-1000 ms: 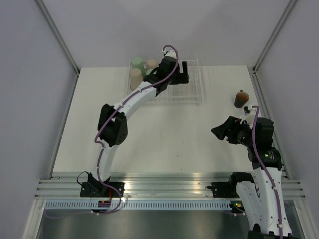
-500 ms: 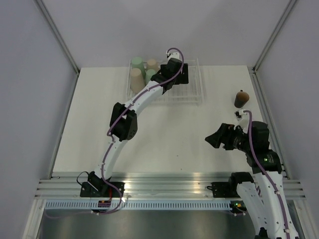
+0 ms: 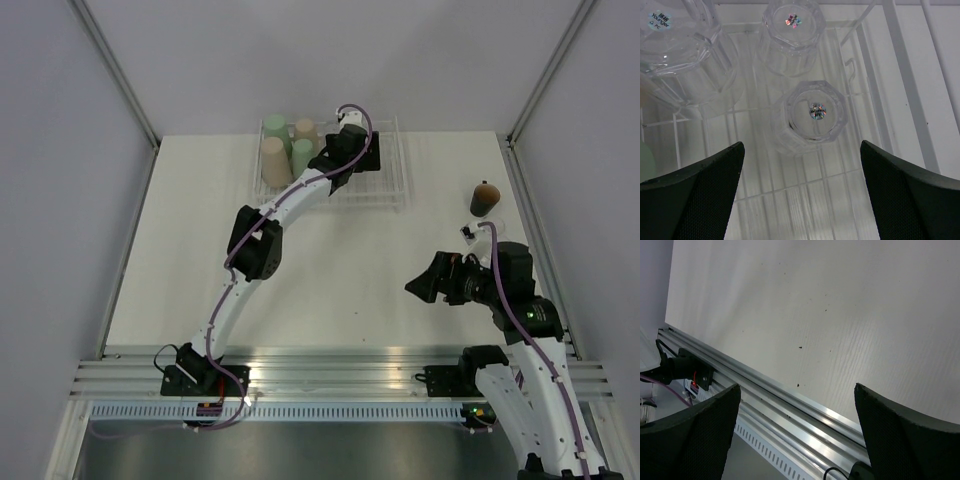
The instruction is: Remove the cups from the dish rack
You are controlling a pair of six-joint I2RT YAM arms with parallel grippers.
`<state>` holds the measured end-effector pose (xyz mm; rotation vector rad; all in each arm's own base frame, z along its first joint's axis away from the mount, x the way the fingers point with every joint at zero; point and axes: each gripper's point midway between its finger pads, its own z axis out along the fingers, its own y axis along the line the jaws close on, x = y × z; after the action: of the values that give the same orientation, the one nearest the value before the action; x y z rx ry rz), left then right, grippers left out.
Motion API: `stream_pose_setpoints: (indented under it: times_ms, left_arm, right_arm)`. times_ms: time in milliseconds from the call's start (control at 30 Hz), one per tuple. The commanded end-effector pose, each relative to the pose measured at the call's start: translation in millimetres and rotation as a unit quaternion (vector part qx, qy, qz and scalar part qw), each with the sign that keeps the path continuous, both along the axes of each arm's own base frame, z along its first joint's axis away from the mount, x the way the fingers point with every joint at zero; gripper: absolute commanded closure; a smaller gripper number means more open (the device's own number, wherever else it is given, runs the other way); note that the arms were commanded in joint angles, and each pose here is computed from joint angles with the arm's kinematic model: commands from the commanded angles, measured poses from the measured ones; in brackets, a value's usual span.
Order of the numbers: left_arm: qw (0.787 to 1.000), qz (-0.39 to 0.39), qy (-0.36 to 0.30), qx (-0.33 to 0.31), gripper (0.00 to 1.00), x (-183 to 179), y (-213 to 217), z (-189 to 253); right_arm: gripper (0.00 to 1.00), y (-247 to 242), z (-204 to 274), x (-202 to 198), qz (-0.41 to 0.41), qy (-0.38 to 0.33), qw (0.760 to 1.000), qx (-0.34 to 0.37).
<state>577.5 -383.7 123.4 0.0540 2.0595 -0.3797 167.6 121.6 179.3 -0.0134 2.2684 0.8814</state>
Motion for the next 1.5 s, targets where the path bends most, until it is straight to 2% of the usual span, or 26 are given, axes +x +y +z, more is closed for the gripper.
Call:
stream_pose_setpoints:
  times_ms: [0,300,567,667,700,767,800,900,1000,1233,1267,1300,1467]
  left_arm:
    - [0.998,0.011,-0.056,-0.018,0.00,18,-5,24]
    - [0.994,0.021,-0.103,-0.035,0.00,27,-22,22]
    - [0.992,0.032,-0.118,-0.035,0.02,34,-23,12]
    - [0.991,0.037,-0.122,-0.031,0.15,37,-20,10]
    - [0.991,0.036,-0.123,-0.029,0.27,37,-20,10]
    - [0.991,0.041,-0.126,-0.028,0.38,38,-19,10]
    - [0.991,0.043,-0.126,-0.027,0.51,39,-17,11]
    - [0.991,0.050,-0.124,-0.026,0.68,39,-14,10]
    - [0.992,0.051,-0.117,-0.021,0.76,36,-11,4]
    - [0.990,0.051,-0.133,-0.017,0.84,29,-2,27]
    - [0.989,0.052,-0.134,-0.016,0.87,28,-2,29]
    - [0.990,0.051,-0.133,-0.014,0.97,28,-1,29]
    - [0.992,0.046,-0.118,-0.012,0.98,17,2,32]
  right_arm:
    - [0.02,6,18,1,0.019,-0.025,0.999,0.009]
    - [0.02,8,21,6,0.022,-0.025,0.999,0.005]
    - [0.02,9,17,12,0.022,-0.024,0.999,0.005]
    - [0.02,10,14,12,0.022,-0.023,0.999,0.004]
    - [0.02,10,14,13,0.021,-0.025,0.999,0.003]
    - [0.02,11,14,13,0.022,-0.024,0.999,0.003]
    - [0.02,10,14,13,0.022,-0.025,0.999,0.002]
    - [0.02,10,13,12,0.021,-0.025,0.999,0.000]
    - [0.02,10,11,12,0.020,-0.023,1.000,-0.001]
    - [0.02,10,12,13,0.018,-0.025,1.000,-0.002]
    - [0.02,9,12,13,0.015,-0.026,1.000,-0.003]
    - [0.02,9,12,13,0.014,-0.024,1.000,-0.003]
    - [0.02,8,8,13,0.011,-0.023,1.000,-0.005]
